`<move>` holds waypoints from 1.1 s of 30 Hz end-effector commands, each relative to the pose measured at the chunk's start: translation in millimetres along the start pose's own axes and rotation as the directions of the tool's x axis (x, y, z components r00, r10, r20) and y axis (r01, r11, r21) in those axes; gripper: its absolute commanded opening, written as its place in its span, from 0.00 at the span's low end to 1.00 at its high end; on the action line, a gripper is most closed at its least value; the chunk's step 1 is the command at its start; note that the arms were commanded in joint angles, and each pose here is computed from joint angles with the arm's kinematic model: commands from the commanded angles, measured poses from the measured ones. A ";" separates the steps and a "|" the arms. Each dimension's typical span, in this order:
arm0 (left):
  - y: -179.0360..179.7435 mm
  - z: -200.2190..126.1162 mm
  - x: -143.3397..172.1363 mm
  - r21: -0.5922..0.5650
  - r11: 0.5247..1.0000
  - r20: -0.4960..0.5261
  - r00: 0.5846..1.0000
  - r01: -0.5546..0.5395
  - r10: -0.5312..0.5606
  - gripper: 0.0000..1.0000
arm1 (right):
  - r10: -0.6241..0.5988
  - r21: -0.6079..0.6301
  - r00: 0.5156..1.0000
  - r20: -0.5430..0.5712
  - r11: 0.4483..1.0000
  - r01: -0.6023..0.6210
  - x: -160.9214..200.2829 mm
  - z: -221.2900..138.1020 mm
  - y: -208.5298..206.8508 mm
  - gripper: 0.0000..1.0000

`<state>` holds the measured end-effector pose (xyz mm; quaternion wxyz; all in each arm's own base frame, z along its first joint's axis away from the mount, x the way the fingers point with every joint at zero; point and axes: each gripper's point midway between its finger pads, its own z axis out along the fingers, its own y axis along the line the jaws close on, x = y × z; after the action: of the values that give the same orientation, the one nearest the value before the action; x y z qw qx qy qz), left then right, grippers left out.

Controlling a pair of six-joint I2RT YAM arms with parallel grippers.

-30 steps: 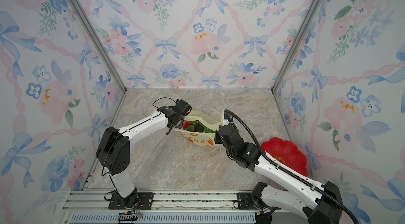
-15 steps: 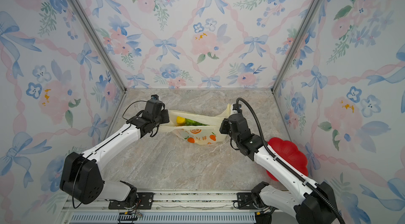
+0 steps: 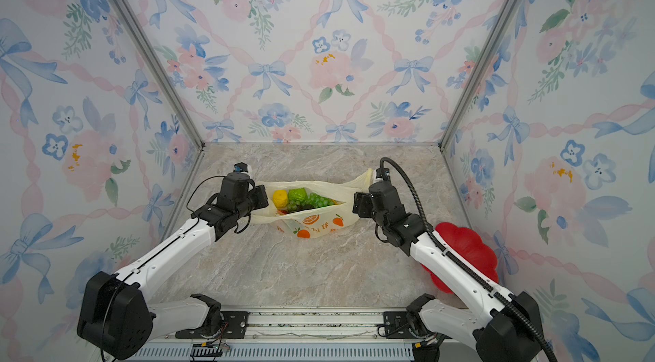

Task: Take fruits out of the plastic bag
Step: Spread open the plastic bag at the center of the table.

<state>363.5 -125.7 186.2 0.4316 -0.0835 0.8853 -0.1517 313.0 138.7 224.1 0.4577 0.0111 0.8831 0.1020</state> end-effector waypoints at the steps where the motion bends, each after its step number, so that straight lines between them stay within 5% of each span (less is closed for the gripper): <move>1: -15.2 -3.4 -9.3 0.049 0.999 0.029 1.000 -0.002 0.000 0.00 | -0.145 0.110 0.989 0.000 0.983 0.144 -17.6 -44.6 -16.2 0.95; 7: -22.6 -2.5 -11.5 0.066 0.998 0.037 0.999 -0.006 0.004 0.00 | -0.332 0.126 0.943 0.029 0.937 0.326 -49.0 -98.0 8.9 0.96; 11: -24.3 -3.0 -12.4 0.069 0.998 0.039 0.999 -0.007 0.005 0.00 | -0.434 0.073 0.901 0.004 0.899 0.432 -52.8 -99.8 51.7 0.97; 22: -28.3 -7.1 -19.3 0.080 0.997 0.055 0.998 -0.014 0.010 0.00 | -0.569 0.040 0.766 -0.300 0.795 0.606 -11.4 -2.1 103.9 0.97; 33: -27.5 -7.8 -17.7 0.082 0.997 0.053 0.999 -0.013 0.008 0.00 | -0.468 0.178 0.731 -0.496 0.770 0.613 15.4 56.4 65.3 0.99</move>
<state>366.1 -140.7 201.1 0.4464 -0.0689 0.8754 -0.1720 341.6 232.9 197.7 0.2768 -0.2197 0.9225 -0.1552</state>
